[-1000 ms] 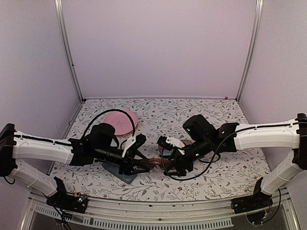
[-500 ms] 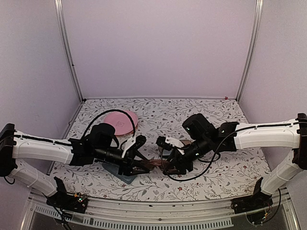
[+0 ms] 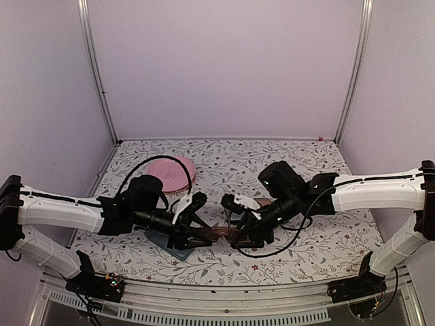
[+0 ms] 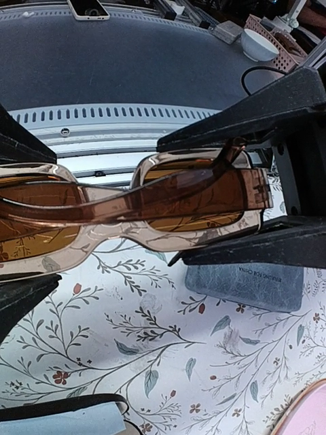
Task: Organize the sunglasses
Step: Fold the right temple of the sunglasses with the sunglasses.
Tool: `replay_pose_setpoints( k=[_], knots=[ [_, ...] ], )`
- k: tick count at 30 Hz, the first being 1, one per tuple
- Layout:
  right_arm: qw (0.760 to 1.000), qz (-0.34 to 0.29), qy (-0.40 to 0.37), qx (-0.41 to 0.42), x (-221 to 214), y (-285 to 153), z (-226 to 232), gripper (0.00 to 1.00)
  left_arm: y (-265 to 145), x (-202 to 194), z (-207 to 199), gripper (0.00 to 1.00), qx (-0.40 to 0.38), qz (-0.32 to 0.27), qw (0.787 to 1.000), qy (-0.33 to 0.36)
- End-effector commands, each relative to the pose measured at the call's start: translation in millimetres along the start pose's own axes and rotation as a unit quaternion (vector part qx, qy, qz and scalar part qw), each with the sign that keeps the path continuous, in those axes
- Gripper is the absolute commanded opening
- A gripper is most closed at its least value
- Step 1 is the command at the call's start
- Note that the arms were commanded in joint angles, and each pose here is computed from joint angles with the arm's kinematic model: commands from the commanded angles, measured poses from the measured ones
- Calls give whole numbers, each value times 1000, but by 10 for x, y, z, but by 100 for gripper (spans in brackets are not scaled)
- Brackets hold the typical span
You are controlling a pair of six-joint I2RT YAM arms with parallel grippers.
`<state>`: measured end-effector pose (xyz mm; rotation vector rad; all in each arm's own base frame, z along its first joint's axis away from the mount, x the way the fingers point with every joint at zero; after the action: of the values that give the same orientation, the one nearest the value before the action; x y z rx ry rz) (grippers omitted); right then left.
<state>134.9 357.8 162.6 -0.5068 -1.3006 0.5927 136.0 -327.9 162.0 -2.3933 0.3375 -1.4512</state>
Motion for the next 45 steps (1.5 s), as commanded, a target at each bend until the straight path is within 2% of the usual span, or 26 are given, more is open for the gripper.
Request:
replay_pose_setpoints(
  k=[1, 8, 15, 18, 26, 33, 39, 45],
  knots=[
    [1000, -15, -5, -11, 80, -29, -5, 43, -3, 80, 0, 0, 0, -20, 1000, 4],
    [1000, -14, -3, -16, 81, -19, -24, 51, 2, 100, -2, 0, -2, -26, 1000, 1],
    [999, -5, 9, -54, -2, -57, -106, 79, -25, 101, 72, 0, 19, -31, 999, -2],
    [997, 0, 28, -75, -98, -93, -183, 85, -78, 113, 142, 0, 34, -38, 999, -6],
    [983, -16, 123, -139, -387, -325, -553, 86, -268, 130, 400, 0, 103, -68, 992, -36],
    [944, -28, 250, -216, -656, -600, -1134, 85, -355, 126, 466, 0, 127, -79, 988, -43],
    [914, -25, 330, -236, -926, -687, -1470, 78, -393, 100, 444, 0, 128, -83, 988, -40],
    [902, -8, 371, -220, -1132, -557, -1595, 70, -397, 73, 434, 0, 125, -81, 988, -42]
  ],
)
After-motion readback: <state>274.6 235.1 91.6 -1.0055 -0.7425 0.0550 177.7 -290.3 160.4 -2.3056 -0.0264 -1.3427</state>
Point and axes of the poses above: each gripper's point midway between its finger pads, its own y axis out along the fingers, its own z axis along the line the jaws close on, x = y × z, the point moved 3 cm from there along -y, back along the fingers, and after that the axes turned 10 degrees about -y, right-handed, at the moved point
